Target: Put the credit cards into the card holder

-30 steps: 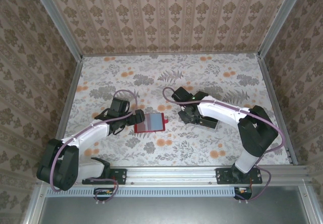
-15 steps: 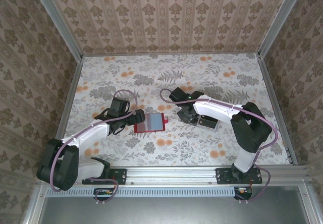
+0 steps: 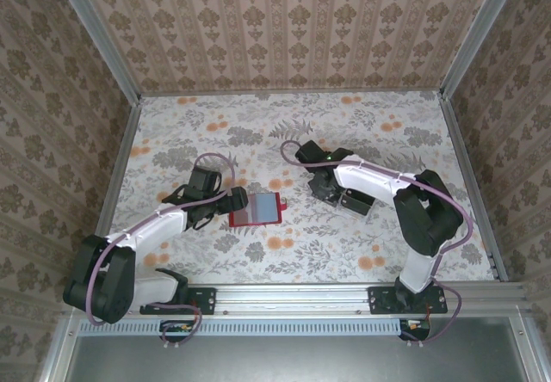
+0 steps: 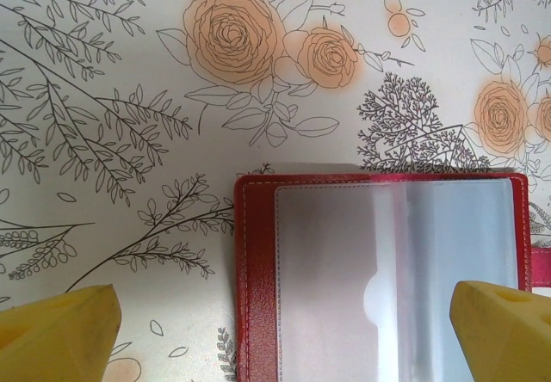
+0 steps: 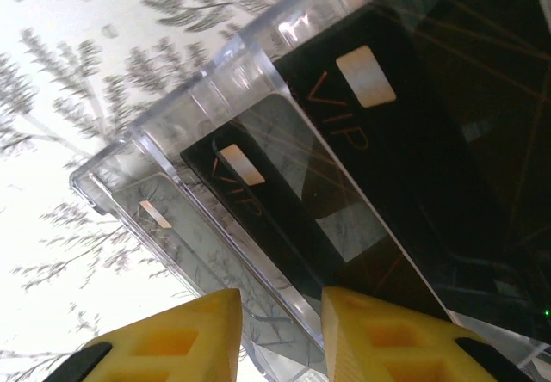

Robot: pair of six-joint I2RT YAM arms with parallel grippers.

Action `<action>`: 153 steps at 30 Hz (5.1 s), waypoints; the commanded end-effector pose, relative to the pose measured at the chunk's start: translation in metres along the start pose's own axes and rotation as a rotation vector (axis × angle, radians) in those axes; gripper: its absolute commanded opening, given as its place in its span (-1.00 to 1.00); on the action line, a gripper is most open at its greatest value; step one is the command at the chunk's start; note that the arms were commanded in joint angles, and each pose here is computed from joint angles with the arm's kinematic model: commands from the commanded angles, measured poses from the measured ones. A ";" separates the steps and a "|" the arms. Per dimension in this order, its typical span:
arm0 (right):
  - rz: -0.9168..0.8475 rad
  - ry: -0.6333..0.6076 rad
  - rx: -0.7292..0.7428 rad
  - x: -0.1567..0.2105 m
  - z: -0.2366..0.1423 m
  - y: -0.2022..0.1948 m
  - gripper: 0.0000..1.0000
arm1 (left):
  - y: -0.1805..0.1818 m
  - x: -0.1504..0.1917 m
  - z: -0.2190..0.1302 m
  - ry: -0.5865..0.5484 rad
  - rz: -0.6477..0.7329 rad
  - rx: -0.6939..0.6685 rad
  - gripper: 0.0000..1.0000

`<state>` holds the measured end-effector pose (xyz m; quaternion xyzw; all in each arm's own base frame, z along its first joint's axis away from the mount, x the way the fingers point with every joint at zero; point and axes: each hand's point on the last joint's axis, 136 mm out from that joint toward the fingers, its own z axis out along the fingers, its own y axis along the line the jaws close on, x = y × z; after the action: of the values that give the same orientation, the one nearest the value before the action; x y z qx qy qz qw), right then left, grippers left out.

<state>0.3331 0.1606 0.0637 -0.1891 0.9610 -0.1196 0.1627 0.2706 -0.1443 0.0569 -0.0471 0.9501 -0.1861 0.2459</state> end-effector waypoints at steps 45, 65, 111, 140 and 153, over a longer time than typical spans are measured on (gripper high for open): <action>-0.076 0.024 -0.058 -0.005 0.000 -0.005 -0.68 | -0.008 -0.009 0.005 -0.001 0.018 0.021 1.00; -0.175 -0.118 -0.173 -0.028 -0.053 0.003 -1.00 | -0.014 -0.020 -0.001 -0.012 0.043 0.018 1.00; 0.513 -0.171 -0.690 -0.031 -0.028 0.179 -1.00 | 0.032 0.015 -0.010 0.049 0.068 -0.161 1.00; 0.546 -0.156 -0.706 -0.029 -0.016 0.178 -1.00 | 0.040 0.027 0.010 0.189 0.200 -0.335 1.00; 0.555 -0.205 -0.812 -0.042 -0.030 0.178 -1.00 | 0.052 0.036 0.010 0.192 0.111 -0.359 1.00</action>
<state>0.3019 0.3426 0.0507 0.0129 0.9275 0.3163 0.1988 0.2533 -0.1176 0.0196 0.0007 0.9859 -0.0224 0.1660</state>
